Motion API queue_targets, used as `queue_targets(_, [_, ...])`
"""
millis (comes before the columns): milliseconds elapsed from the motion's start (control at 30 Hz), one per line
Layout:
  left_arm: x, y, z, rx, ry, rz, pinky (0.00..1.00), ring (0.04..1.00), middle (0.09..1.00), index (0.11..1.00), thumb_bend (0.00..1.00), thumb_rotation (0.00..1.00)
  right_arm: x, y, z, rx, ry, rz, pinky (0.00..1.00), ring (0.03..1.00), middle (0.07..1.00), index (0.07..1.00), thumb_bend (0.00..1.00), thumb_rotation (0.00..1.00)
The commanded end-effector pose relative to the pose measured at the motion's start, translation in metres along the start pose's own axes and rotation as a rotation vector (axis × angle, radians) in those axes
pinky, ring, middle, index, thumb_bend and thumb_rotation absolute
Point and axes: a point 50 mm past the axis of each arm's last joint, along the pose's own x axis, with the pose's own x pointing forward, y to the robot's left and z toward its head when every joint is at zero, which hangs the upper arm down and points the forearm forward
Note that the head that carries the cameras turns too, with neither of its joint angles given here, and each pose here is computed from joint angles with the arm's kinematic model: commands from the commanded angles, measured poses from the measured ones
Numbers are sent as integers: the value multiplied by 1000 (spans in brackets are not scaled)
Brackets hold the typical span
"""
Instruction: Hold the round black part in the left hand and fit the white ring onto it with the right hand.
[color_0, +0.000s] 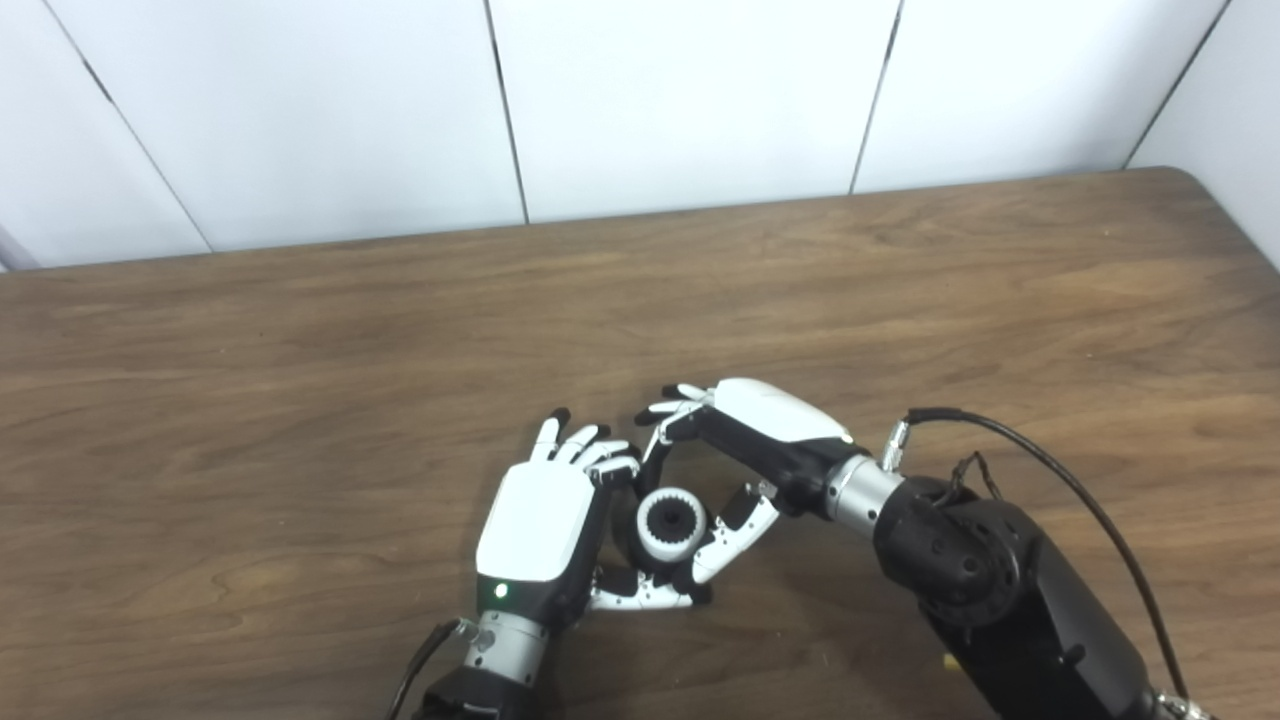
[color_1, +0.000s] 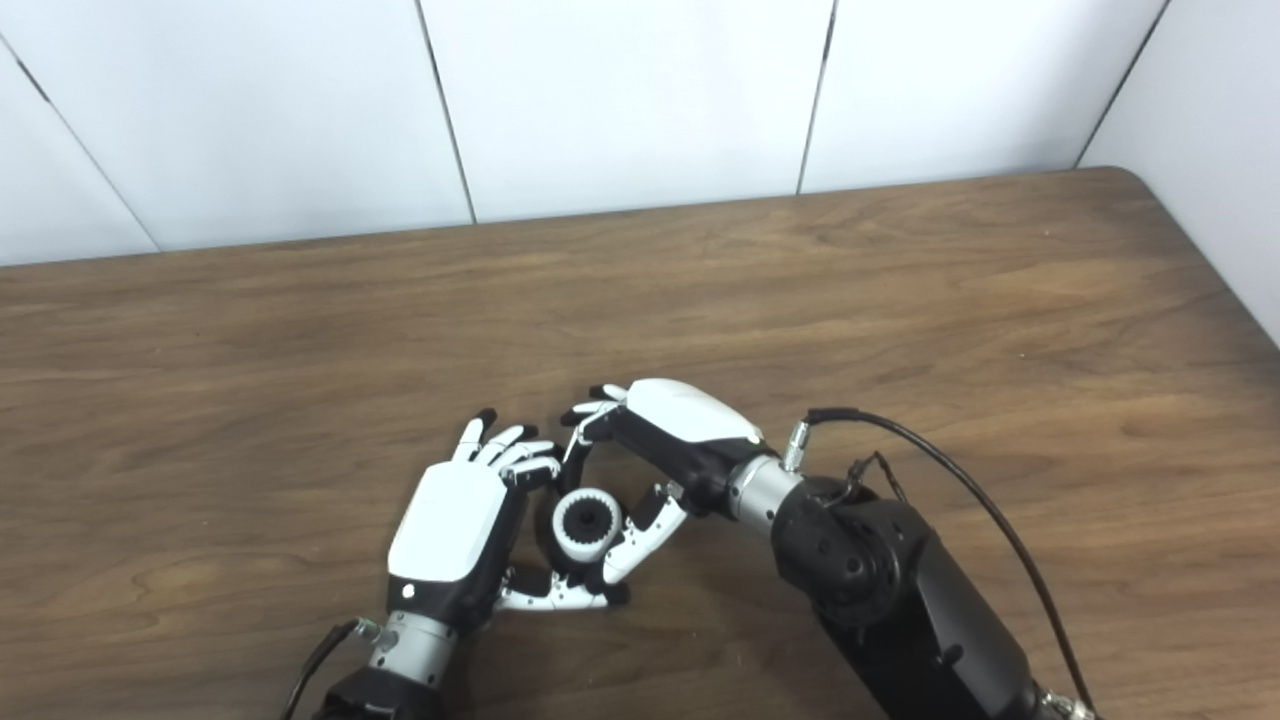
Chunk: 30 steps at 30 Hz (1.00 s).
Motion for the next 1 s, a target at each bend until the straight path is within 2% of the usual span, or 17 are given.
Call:
queue_targets(0, [1,-1,2,8,-7,-15,1000,877,769,483,524,55,-1,-16,6,-35,-41,-54,1000,989,892,651,1000,238])
queue_targets(533, [-2,2,-3,13,-6,-15,1000,869,768,483,525,56,-18,-35,-2,-22,-8,-144,972,962,876,620,1000,185])
queue_targets(733, [-5,4,-4,13,0,-23,1000,875,769,484,524,55,-25,-40,-5,-15,4,-162,940,949,876,653,1000,183])
queue_targets(967, [-8,8,-8,11,7,-28,1000,868,763,485,524,59,-37,-50,-15,-6,44,-185,935,940,884,709,1000,241])
